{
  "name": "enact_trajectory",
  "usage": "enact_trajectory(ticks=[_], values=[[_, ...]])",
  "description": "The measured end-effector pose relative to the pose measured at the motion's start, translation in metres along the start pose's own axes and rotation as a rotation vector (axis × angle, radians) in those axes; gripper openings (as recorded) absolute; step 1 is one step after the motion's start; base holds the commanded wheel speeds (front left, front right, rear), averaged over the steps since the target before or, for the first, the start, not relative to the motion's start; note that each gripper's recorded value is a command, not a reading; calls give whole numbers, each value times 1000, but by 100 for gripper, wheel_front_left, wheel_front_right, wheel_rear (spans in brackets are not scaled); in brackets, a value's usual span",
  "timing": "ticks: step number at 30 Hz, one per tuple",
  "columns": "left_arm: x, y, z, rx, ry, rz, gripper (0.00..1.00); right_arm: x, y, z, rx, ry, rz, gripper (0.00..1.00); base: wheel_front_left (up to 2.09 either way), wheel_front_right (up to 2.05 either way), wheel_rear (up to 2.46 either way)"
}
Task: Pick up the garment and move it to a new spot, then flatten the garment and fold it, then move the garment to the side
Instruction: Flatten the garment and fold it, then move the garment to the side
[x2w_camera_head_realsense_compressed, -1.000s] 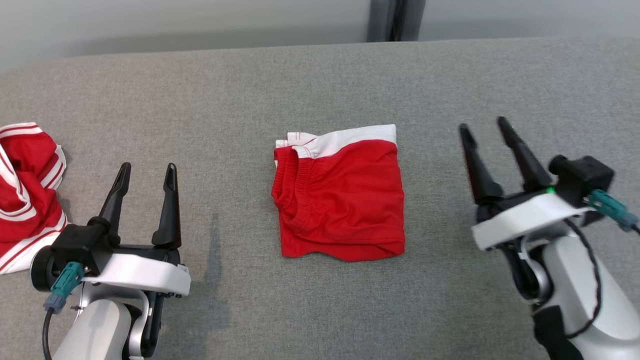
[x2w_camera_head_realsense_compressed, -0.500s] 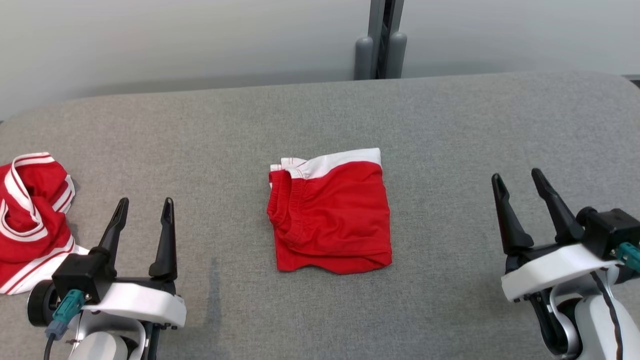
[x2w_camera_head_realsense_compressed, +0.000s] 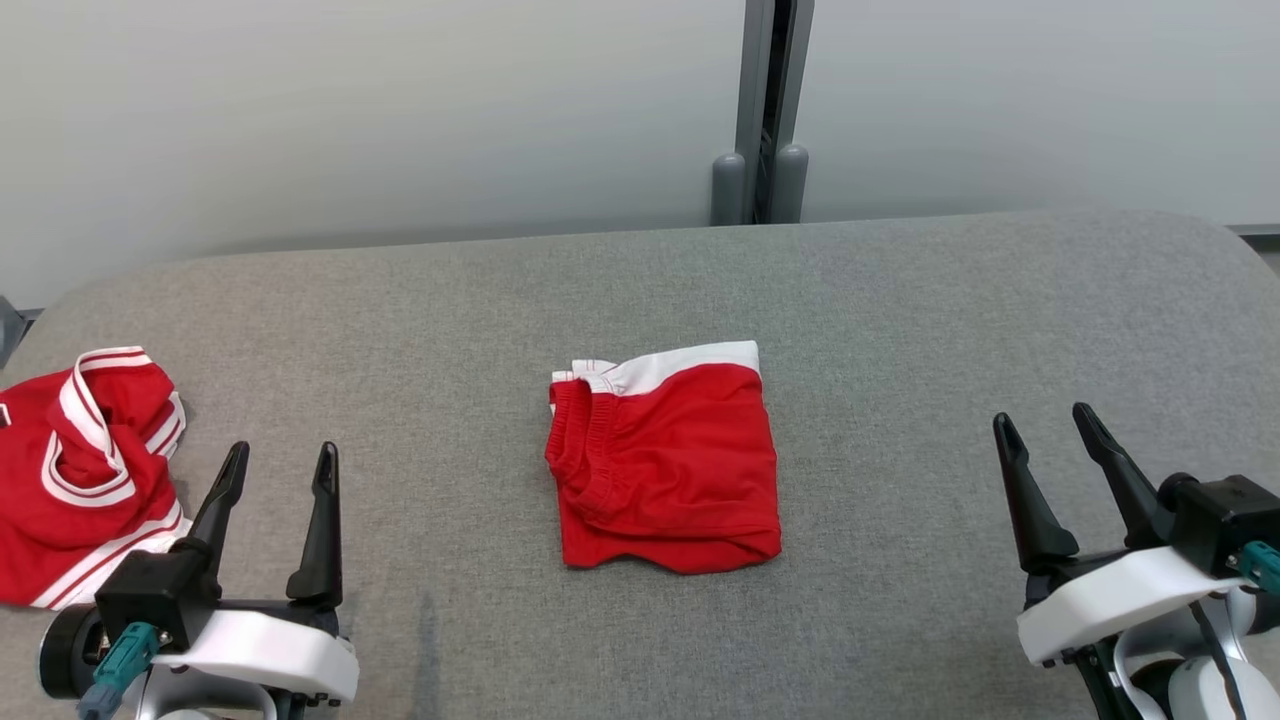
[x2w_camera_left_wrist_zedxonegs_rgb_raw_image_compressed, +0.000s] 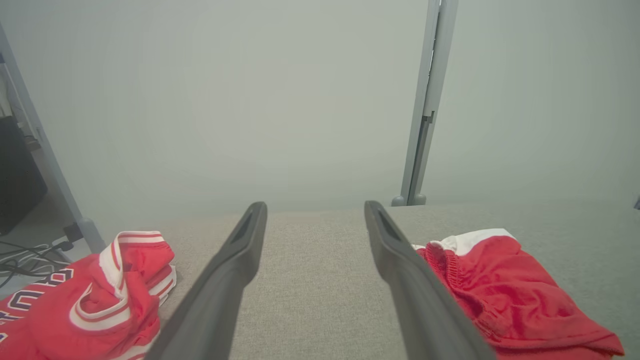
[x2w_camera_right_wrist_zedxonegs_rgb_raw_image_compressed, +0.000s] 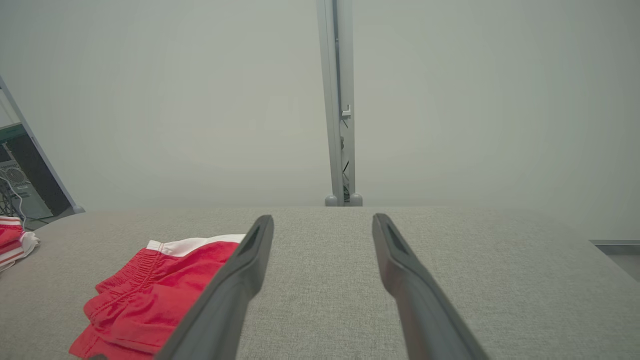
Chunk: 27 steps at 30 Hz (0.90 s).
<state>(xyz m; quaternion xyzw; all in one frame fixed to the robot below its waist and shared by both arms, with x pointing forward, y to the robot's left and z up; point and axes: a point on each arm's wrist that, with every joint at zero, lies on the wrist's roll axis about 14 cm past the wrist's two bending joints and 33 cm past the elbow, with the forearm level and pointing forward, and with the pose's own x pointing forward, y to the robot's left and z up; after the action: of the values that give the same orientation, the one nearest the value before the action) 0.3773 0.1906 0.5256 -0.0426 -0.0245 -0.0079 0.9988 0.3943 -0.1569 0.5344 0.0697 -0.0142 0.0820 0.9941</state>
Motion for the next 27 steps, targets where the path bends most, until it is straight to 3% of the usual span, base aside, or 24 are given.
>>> enact_trajectory(ticks=[27], values=[[-8, 13, 8, 27, -32, 0, 100, -8, 2, 2, -5, 16, -5, 100, 0, 0, 0]])
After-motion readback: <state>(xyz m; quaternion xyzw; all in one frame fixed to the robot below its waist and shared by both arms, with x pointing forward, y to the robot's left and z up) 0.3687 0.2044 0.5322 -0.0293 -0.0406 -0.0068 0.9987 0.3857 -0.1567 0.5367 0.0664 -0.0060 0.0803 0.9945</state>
